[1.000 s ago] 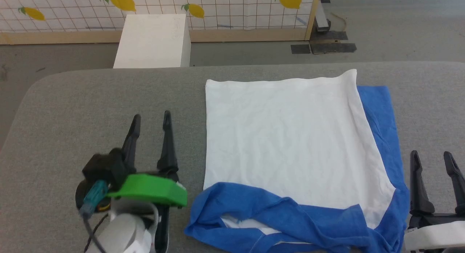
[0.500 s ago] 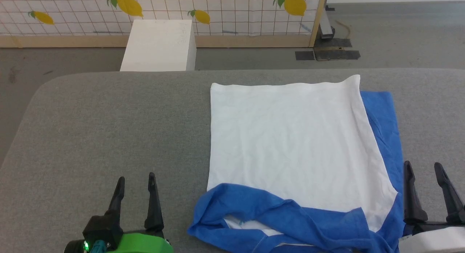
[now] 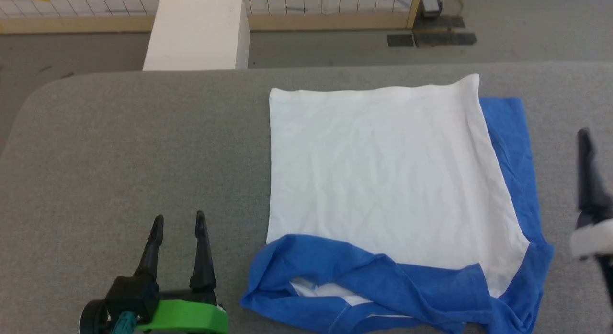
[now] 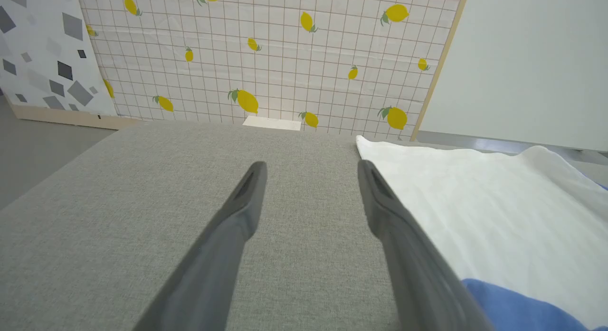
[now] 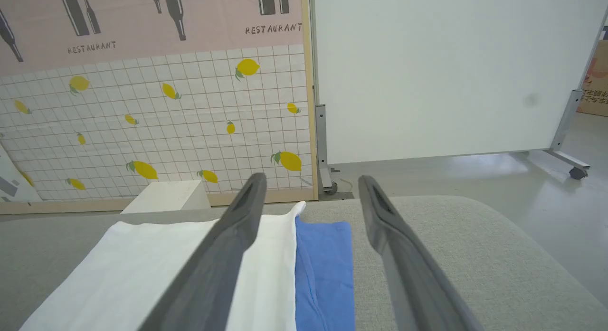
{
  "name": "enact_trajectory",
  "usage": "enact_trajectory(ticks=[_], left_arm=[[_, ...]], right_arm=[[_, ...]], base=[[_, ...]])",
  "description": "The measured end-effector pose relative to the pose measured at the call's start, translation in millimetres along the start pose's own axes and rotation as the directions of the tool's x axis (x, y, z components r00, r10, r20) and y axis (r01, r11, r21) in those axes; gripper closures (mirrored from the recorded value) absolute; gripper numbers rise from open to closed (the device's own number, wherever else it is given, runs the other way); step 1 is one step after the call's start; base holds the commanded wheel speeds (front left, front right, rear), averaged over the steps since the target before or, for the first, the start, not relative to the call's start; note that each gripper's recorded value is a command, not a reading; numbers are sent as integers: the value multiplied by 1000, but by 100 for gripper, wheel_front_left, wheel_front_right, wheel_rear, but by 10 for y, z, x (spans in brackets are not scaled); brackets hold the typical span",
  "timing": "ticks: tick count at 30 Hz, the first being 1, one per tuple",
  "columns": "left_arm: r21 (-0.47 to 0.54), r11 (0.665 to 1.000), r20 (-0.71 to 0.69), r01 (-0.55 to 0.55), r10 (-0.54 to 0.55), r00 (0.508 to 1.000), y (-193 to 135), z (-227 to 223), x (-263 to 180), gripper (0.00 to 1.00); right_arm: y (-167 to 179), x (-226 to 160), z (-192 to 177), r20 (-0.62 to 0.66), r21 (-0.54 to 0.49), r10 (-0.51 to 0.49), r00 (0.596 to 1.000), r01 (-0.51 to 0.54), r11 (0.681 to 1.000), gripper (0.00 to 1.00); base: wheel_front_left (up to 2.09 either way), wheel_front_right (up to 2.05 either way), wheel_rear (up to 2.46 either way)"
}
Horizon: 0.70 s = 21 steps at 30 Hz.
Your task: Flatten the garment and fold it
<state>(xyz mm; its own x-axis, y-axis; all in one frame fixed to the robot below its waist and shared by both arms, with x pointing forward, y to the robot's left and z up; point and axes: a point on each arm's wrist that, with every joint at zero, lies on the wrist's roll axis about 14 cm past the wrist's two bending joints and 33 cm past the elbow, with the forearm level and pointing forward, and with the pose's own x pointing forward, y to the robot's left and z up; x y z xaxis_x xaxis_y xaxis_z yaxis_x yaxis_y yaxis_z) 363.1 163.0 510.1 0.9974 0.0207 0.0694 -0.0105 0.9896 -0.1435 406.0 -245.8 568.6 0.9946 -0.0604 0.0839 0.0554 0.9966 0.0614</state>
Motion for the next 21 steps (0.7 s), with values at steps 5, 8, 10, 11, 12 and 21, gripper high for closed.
enact_trajectory(ticks=[5,8,10,11,12,21], left_arm=[[2,1000,-5,23,-23,1000,-57,-68,170,0],[11,999,-5,43,-43,999,-109,-108,278,0],[14,998,-3,55,-55,998,-143,-131,359,0],[19,998,-3,63,-63,998,-160,-150,398,0],[21,998,-3,66,-66,998,-168,-163,429,0],[27,993,-36,112,-111,993,-275,-422,687,0]], right_arm=[[-160,405,102,-58,-30,4,998,-5,1000,0],[-209,642,89,-116,-36,12,993,-16,999,0],[-238,807,68,-156,-51,18,988,-26,998,0],[-244,888,58,-171,-49,22,985,-31,998,0],[-246,947,36,-188,-50,26,982,-36,998,0],[-441,1384,-634,-470,5,-4,883,7,1000,0]], base=[[0,0,0],[0,0,0],[0,0,0],[0,0,0],[0,0,0],[0,0,0]])
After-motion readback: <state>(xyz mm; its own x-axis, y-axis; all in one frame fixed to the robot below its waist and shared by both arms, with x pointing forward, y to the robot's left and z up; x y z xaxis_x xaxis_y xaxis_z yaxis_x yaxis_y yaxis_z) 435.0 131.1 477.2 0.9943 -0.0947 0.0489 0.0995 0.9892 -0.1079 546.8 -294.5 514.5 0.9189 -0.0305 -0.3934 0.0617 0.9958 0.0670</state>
